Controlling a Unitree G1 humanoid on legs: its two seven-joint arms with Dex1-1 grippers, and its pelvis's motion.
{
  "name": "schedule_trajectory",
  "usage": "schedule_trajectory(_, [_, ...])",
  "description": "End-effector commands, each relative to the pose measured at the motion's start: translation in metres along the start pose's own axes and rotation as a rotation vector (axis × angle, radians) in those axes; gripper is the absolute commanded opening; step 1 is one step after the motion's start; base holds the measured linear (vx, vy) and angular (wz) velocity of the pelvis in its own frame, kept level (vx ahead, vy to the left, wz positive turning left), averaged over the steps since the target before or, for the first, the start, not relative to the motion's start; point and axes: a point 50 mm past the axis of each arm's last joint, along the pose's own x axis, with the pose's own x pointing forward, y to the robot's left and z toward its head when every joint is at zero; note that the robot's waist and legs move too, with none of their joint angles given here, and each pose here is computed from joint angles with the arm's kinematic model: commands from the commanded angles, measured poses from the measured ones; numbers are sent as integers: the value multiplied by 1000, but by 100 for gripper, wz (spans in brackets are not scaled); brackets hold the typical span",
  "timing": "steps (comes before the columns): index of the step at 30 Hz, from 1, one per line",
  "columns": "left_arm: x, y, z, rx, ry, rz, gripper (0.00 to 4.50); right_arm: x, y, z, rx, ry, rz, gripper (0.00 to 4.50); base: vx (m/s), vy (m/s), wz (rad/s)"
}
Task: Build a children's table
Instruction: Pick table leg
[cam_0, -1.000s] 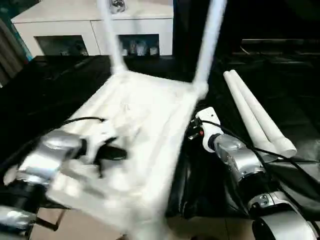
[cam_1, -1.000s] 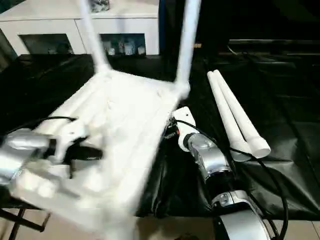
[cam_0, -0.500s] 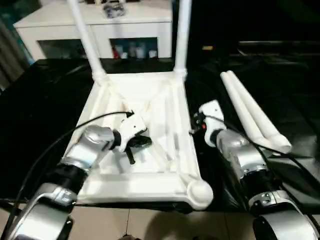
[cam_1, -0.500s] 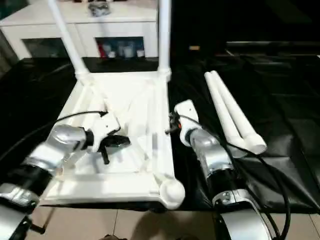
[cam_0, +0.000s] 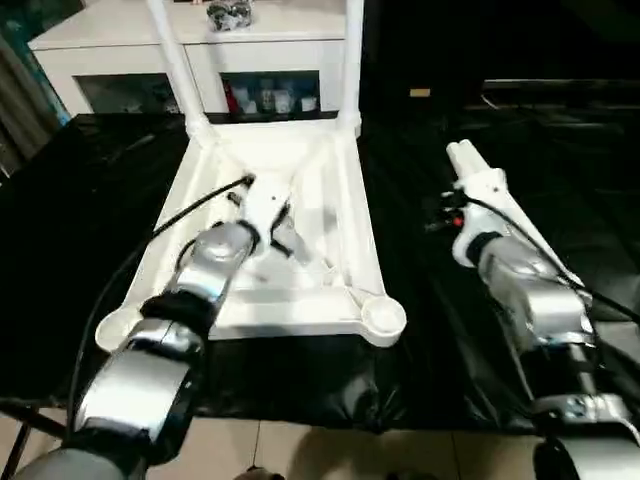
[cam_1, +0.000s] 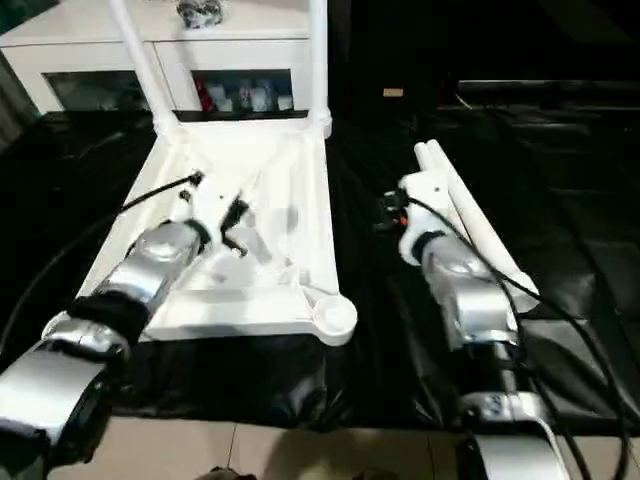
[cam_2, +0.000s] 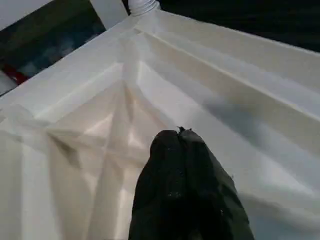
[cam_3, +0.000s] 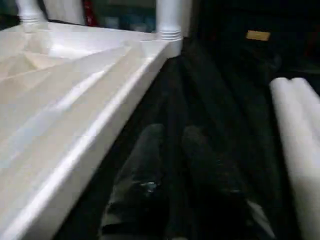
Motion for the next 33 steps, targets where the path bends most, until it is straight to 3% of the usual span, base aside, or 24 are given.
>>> schedule_trajectory(1, [1,3,4,-2,-22,17,0,-4,-3,1,5,3,-10,108,56,7,-1])
schedule_trajectory(3, [1,3,8,-22,-46,19,0,-5,-5,1,3,8,-26,129,0,0,0])
schedule_trajectory(7, [-3,3,32,-95,-254,-44,0,-19,-25,7,-22,38,-121,167,0,0,0])
schedule_trajectory(11, [-13,-9,44,-46,-358,-159,0,-25,-39,11,-22,49,-180,200,0,0,0])
schedule_trajectory(12, [-16,-12,45,-49,-368,-198,20,-25,-42,12,-29,52,-198,205,0,0,0])
schedule_trajectory(15, [-29,-26,45,-56,-368,-372,41,-27,-55,11,-2,101,-255,229,0,0,0])
schedule_trajectory(19, [-37,-30,43,-46,-370,-444,77,-29,-59,10,12,134,-268,254,0,0,0])
schedule_trajectory(21, [-51,-37,45,-58,-374,-541,81,-30,-64,6,43,209,-279,261,0,0,0])
schedule_trajectory(29, [-70,-49,50,-61,-352,-680,130,-27,-69,4,63,268,-283,325,0,0,0])
schedule_trajectory(31, [-76,-53,50,-52,-330,-727,160,-25,-71,-2,83,341,-284,348,0,0,0])
schedule_trajectory(33, [-80,-53,51,-37,-318,-737,160,-23,-72,-4,104,369,-276,348,0,0,0])
